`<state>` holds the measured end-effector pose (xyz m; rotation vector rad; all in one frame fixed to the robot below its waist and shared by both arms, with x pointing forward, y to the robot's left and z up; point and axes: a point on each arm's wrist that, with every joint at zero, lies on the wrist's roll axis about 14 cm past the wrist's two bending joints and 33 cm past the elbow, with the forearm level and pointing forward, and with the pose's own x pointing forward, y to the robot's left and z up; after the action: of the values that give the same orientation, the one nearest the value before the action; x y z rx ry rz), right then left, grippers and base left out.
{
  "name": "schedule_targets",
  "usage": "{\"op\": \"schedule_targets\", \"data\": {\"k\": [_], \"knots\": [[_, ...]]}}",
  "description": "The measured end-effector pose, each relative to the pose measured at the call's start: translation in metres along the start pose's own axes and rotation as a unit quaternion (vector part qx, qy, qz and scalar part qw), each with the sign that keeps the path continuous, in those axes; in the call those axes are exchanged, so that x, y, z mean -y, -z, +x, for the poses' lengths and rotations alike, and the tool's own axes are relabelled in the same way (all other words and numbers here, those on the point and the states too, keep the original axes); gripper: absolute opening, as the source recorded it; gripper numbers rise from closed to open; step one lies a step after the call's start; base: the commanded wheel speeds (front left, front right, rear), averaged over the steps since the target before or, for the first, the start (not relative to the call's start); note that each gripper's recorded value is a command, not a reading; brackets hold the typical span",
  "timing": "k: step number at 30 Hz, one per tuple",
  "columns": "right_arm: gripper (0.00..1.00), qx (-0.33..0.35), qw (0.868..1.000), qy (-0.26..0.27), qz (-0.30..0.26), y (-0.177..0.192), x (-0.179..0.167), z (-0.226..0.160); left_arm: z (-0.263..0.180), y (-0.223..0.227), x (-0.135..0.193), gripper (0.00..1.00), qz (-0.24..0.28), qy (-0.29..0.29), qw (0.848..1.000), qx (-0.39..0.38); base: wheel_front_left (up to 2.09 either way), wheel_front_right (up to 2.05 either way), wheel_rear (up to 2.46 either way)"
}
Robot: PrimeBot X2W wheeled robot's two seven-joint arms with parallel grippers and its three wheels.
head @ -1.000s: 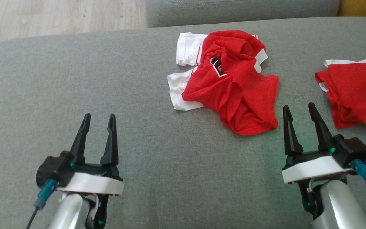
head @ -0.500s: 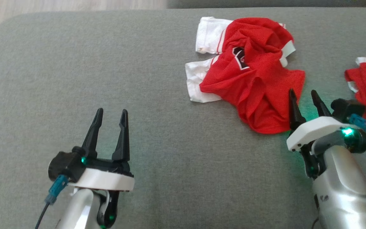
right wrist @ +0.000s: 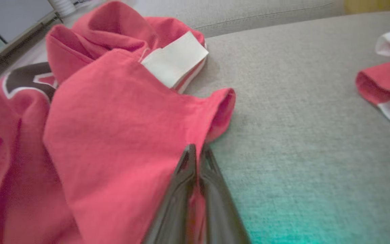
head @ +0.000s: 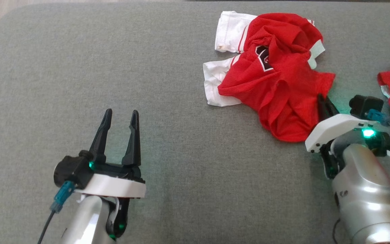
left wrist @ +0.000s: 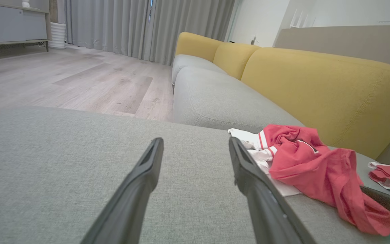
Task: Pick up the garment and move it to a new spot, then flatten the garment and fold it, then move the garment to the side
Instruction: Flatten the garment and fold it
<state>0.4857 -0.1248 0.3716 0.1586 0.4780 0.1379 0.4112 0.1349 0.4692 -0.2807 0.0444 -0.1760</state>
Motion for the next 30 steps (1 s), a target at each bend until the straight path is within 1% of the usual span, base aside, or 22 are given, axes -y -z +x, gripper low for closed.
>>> {"op": "schedule_targets", "data": {"k": [3,5,9,11,13,14,15,17,19,24,25,28,30], "knots": [[0.0,0.014,0.999,0.013,-0.026,-0.007,0.012,-0.002,0.001,-0.001,0.003,1.0,-0.001,0.004,1.0,0.001,0.0,0.0,0.0],[0.0,0.03,0.998,0.032,-0.051,-0.022,0.033,-0.003,0.001,-0.002,0.004,1.0,-0.001,0.005,1.0,0.003,0.0,0.0,0.0],[0.0,0.077,0.988,0.077,-0.11,-0.08,0.078,-0.002,0.0,-0.005,0.006,1.0,-0.002,0.006,1.0,0.007,0.0,0.0,0.0],[0.0,0.1,0.982,0.091,-0.135,-0.108,0.09,-0.001,-0.001,-0.006,0.005,1.0,-0.002,0.005,1.0,0.008,0.0,0.0,0.0],[0.0,0.111,0.977,0.097,-0.152,-0.124,0.093,0.0,-0.001,-0.007,0.005,1.0,-0.002,0.004,1.0,0.01,0.0,0.0,0.0],[0.95,0.113,0.976,0.098,-0.16,-0.127,0.093,0.0,-0.001,-0.008,0.005,1.0,-0.002,0.005,1.0,0.011,0.0,0.0,0.0],[1.0,0.112,0.975,0.097,-0.168,-0.127,0.092,0.0,0.0,-0.009,0.006,1.0,-0.002,0.005,1.0,0.013,0.0,0.0,0.0],[1.0,0.109,0.973,0.096,-0.179,-0.126,0.089,-0.001,0.001,-0.01,0.007,1.0,-0.001,0.007,1.0,0.015,0.0,0.0,0.0],[1.0,0.121,0.974,0.089,-0.167,-0.126,0.08,-0.002,0.003,-0.014,0.009,1.0,-0.001,0.011,1.0,0.02,0.0,0.0,0.0],[1.0,0.158,0.976,0.039,-0.147,-0.125,0.028,-0.006,0.006,-0.021,0.016,1.0,-0.001,0.022,0.999,0.031,0.0,0.0,0.0],[1.0,0.167,0.975,0.021,-0.145,-0.122,0.012,-0.012,0.007,-0.024,0.021,1.0,-0.001,0.028,0.999,0.036,0.0,0.0,0.0],[1.0,0.194,0.971,0.003,-0.139,-0.119,0.001,-0.031,0.01,-0.03,0.025,1.0,-0.003,0.033,0.998,0.045,0.0,0.0,0.0],[1.0,0.205,0.971,-0.011,-0.125,-0.111,-0.005,-0.046,0.01,-0.029,0.03,1.0,-0.005,0.04,0.998,0.045,0.0,0.0,0.0]]}}
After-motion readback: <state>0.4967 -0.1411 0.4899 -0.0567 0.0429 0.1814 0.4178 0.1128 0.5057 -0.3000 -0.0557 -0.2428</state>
